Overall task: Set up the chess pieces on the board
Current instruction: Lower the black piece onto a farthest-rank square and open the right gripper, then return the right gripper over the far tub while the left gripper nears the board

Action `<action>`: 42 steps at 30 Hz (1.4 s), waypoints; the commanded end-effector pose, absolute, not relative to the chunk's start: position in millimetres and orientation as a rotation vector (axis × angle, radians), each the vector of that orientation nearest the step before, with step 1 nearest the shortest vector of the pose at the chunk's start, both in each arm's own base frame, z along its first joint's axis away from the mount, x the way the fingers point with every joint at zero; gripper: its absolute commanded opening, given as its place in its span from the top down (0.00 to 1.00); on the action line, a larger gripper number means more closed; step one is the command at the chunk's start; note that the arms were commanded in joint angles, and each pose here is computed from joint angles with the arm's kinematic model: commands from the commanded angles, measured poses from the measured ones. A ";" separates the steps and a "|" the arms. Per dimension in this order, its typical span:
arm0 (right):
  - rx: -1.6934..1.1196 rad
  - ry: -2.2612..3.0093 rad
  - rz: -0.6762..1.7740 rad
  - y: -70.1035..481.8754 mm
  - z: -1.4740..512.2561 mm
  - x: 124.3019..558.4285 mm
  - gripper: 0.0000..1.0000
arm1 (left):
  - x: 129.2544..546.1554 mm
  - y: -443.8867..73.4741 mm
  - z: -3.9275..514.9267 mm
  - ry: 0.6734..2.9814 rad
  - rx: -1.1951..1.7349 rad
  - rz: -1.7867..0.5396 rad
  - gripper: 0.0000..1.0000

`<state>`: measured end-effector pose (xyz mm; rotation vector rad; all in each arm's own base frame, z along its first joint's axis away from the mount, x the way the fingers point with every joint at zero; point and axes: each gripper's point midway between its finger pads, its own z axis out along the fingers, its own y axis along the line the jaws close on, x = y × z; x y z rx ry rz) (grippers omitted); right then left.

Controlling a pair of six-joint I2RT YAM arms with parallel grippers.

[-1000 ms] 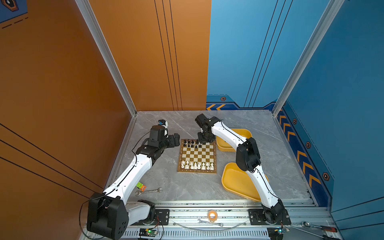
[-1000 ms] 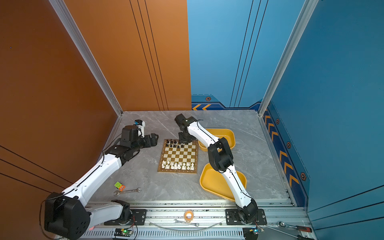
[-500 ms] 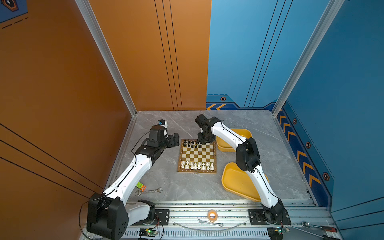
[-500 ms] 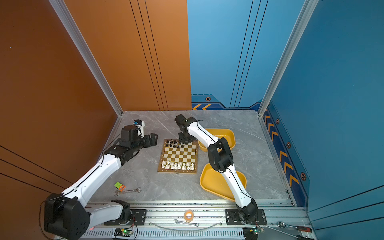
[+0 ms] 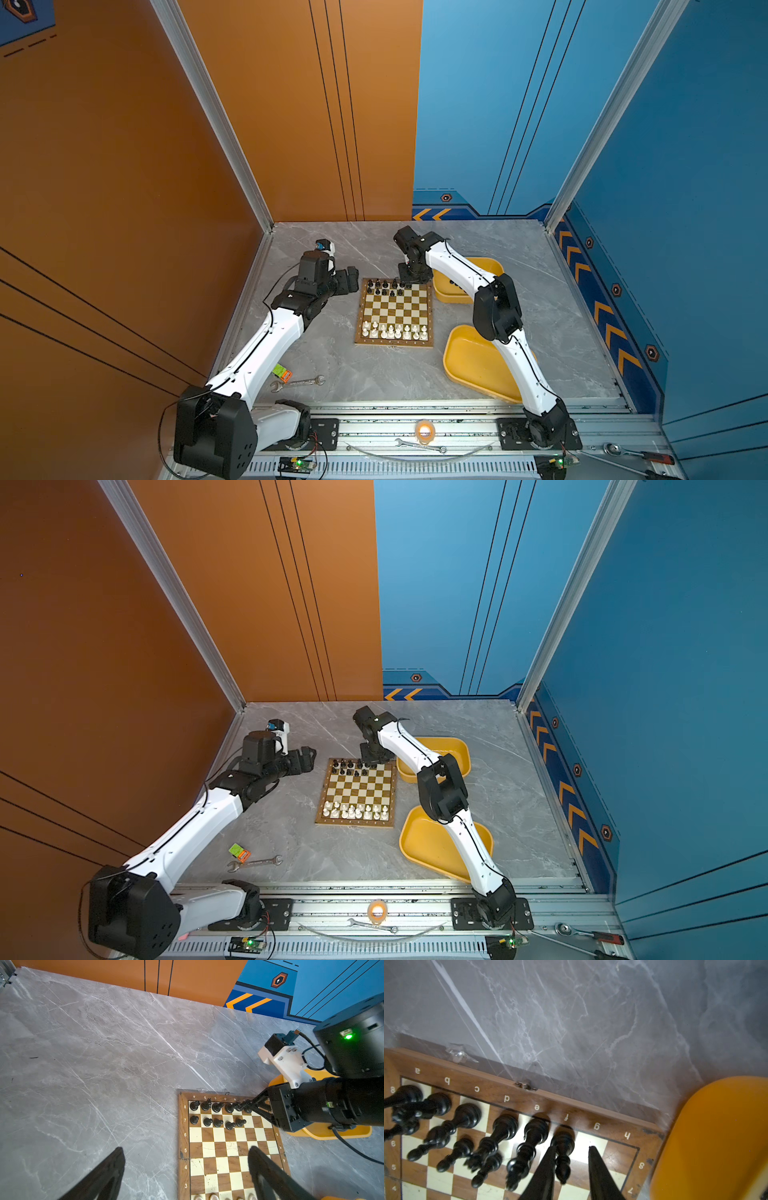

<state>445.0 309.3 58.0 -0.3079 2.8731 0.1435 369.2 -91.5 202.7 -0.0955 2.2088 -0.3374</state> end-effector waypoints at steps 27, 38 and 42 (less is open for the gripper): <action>-0.172 2.614 0.279 280.1 179.7 486.5 0.59 | 382.9 -103.7 215.7 2.148 -0.076 -0.399 0.07; -0.020 2.702 0.011 162.0 162.5 475.1 0.68 | 398.4 -176.6 213.0 2.192 0.183 -0.410 0.07; 0.014 2.737 0.004 144.2 149.9 456.6 0.68 | 403.1 -209.0 204.9 2.213 0.264 -0.447 0.07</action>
